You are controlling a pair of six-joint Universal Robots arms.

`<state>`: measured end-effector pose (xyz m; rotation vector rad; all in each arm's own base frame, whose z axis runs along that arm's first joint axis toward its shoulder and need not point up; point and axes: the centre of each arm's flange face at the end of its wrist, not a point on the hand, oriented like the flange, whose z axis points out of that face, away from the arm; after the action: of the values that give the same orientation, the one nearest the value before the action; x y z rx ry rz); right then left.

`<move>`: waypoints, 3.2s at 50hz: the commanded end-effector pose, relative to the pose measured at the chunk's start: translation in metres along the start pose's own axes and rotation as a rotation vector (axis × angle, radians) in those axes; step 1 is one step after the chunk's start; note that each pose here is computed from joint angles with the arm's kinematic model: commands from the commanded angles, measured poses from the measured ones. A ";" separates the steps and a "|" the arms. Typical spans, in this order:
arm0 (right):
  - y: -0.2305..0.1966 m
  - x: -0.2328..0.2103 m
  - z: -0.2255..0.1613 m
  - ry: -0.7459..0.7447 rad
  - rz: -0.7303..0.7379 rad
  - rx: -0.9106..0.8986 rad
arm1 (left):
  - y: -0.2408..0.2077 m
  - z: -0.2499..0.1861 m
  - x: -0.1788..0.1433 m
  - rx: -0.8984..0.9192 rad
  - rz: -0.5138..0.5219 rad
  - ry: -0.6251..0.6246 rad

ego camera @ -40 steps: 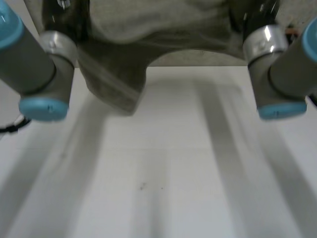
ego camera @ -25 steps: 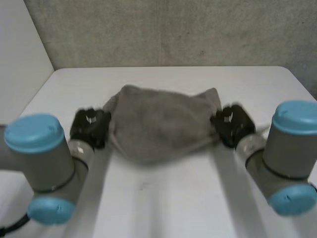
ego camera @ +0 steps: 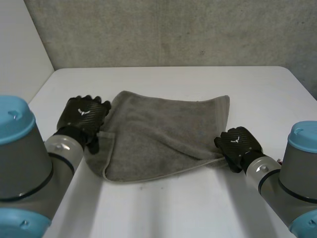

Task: Fold the towel.

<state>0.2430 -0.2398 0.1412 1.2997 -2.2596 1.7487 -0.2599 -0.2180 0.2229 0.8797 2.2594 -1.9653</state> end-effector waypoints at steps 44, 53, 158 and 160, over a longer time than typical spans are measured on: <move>0.007 -0.007 0.001 -0.019 0.000 0.005 | 0.079 0.103 0.010 -0.144 0.451 0.282; 0.008 -0.008 0.000 -0.021 0.000 0.005 | 0.084 0.105 0.003 -0.163 0.443 0.270; -0.065 0.066 0.039 0.276 -0.191 0.283 | 0.028 0.097 -0.063 0.169 -0.251 -0.240; -0.031 0.043 0.049 0.186 -0.171 0.196 | 0.043 0.097 -0.056 0.125 -0.249 -0.228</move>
<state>0.2591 -0.3229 0.2399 1.1104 -1.6231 2.1600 -0.2293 -0.3433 0.2405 0.2950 2.0609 -2.3741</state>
